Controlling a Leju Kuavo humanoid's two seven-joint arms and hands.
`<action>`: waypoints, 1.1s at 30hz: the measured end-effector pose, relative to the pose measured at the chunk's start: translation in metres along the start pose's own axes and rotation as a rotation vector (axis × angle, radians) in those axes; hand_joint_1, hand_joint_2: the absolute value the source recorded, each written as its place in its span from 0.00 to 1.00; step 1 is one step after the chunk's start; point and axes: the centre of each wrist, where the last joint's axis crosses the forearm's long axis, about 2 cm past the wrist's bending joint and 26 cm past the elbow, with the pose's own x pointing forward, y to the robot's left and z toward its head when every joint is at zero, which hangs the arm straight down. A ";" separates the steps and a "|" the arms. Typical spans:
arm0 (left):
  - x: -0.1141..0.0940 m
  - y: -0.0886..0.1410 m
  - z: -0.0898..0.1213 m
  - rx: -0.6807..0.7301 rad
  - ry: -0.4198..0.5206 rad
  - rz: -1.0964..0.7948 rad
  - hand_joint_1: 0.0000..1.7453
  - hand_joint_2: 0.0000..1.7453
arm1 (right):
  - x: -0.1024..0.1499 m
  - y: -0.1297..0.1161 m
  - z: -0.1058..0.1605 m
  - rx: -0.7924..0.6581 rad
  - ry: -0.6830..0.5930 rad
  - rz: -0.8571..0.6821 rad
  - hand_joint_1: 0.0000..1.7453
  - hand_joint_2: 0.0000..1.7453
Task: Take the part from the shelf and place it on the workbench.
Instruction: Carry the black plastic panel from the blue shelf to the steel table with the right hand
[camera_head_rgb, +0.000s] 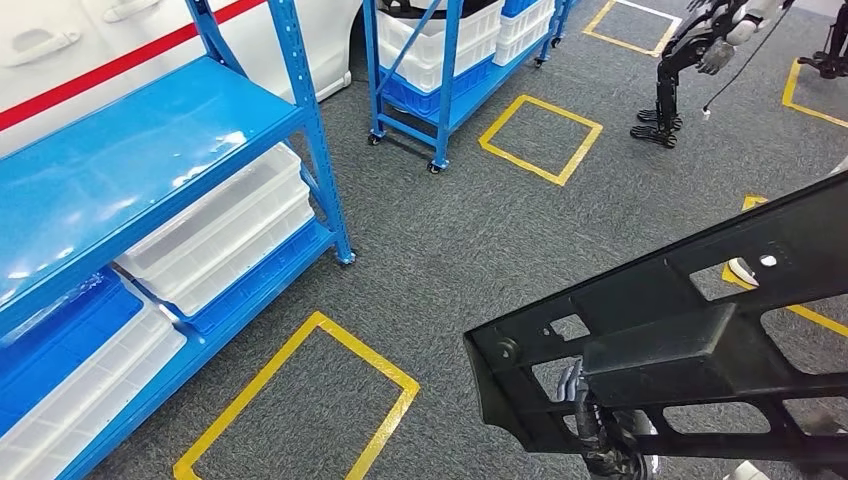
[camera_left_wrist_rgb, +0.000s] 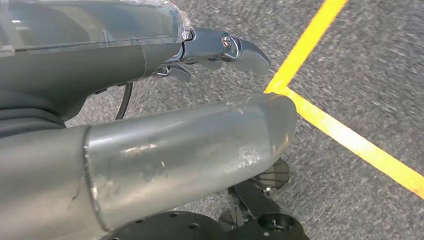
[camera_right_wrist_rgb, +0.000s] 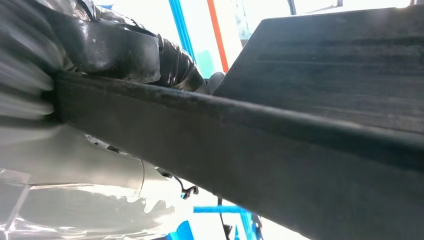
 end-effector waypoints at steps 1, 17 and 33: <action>0.000 0.000 0.000 0.000 0.000 0.000 0.00 0.00 | 0.000 0.000 -0.001 0.001 -0.002 0.001 1.00 1.00; -0.002 0.001 0.001 0.000 0.002 0.000 0.00 0.00 | -0.002 0.000 -0.003 0.003 -0.005 -0.001 1.00 1.00; 0.000 0.002 0.000 0.004 -0.003 0.000 0.00 0.00 | -0.004 0.000 -0.003 0.005 -0.007 -0.011 1.00 1.00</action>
